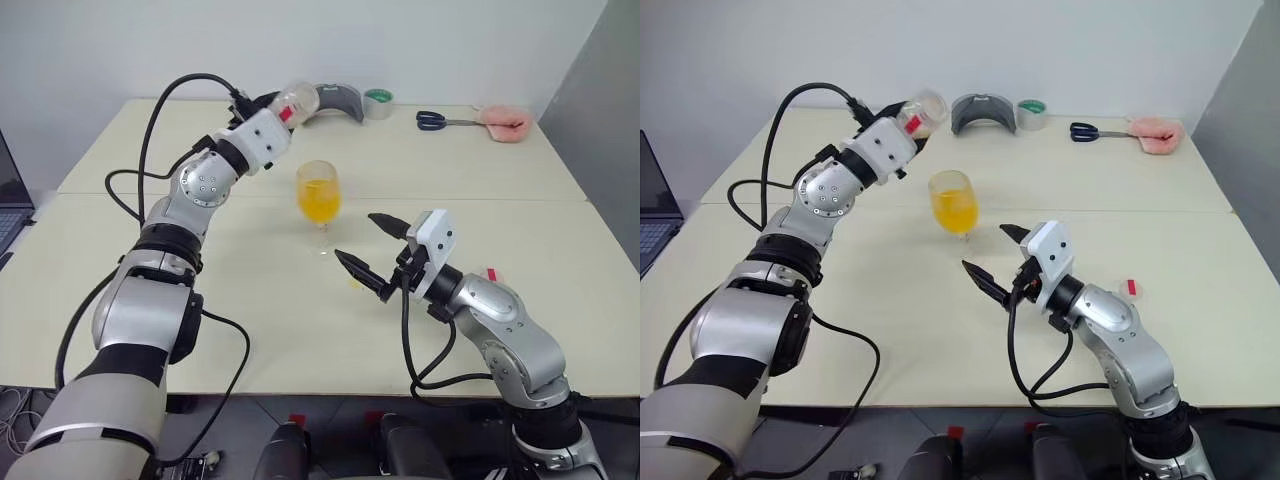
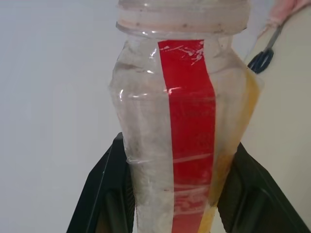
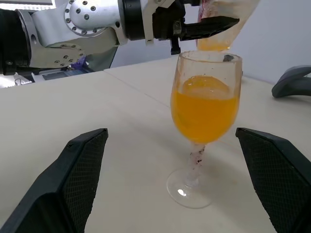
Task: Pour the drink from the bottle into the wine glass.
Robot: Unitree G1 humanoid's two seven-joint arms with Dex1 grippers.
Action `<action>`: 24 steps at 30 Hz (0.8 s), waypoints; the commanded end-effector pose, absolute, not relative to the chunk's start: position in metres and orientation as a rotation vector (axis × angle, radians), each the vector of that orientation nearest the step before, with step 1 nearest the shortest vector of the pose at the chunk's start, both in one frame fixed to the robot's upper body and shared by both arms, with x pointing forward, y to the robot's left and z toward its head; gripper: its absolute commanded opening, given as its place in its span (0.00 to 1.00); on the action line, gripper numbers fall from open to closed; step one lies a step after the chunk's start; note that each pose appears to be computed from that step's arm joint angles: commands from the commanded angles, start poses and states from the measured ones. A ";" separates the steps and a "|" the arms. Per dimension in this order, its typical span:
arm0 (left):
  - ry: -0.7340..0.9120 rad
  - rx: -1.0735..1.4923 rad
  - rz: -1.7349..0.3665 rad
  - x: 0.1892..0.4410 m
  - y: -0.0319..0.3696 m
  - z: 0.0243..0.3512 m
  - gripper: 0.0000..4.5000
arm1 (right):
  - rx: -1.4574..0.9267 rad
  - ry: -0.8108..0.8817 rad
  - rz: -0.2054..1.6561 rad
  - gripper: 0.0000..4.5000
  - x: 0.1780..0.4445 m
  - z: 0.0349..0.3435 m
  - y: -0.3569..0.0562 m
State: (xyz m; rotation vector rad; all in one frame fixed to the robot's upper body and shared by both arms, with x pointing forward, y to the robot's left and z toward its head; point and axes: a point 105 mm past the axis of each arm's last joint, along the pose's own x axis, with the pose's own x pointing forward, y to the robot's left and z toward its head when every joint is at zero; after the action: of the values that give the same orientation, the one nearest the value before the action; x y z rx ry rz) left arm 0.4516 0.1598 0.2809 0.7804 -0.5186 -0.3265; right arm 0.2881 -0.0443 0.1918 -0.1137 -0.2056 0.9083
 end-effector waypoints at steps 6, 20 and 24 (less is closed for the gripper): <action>-0.339 0.360 -0.210 0.439 0.224 0.258 0.39 | -0.127 -0.202 1.042 1.00 0.272 0.208 -0.036; -0.071 0.076 -0.089 0.412 0.273 0.186 0.39 | -0.234 -0.144 1.163 1.00 0.276 0.202 -0.009; -0.046 0.053 -0.124 0.406 0.277 0.170 0.39 | -0.231 -0.153 1.189 1.00 0.272 0.203 -0.002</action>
State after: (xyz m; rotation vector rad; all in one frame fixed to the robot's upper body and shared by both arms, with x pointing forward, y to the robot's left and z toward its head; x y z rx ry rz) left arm 0.4094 0.2736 0.1578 0.0441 -0.0006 -0.1107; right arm 0.2789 -0.0079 0.1910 -0.2231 -0.0925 1.1565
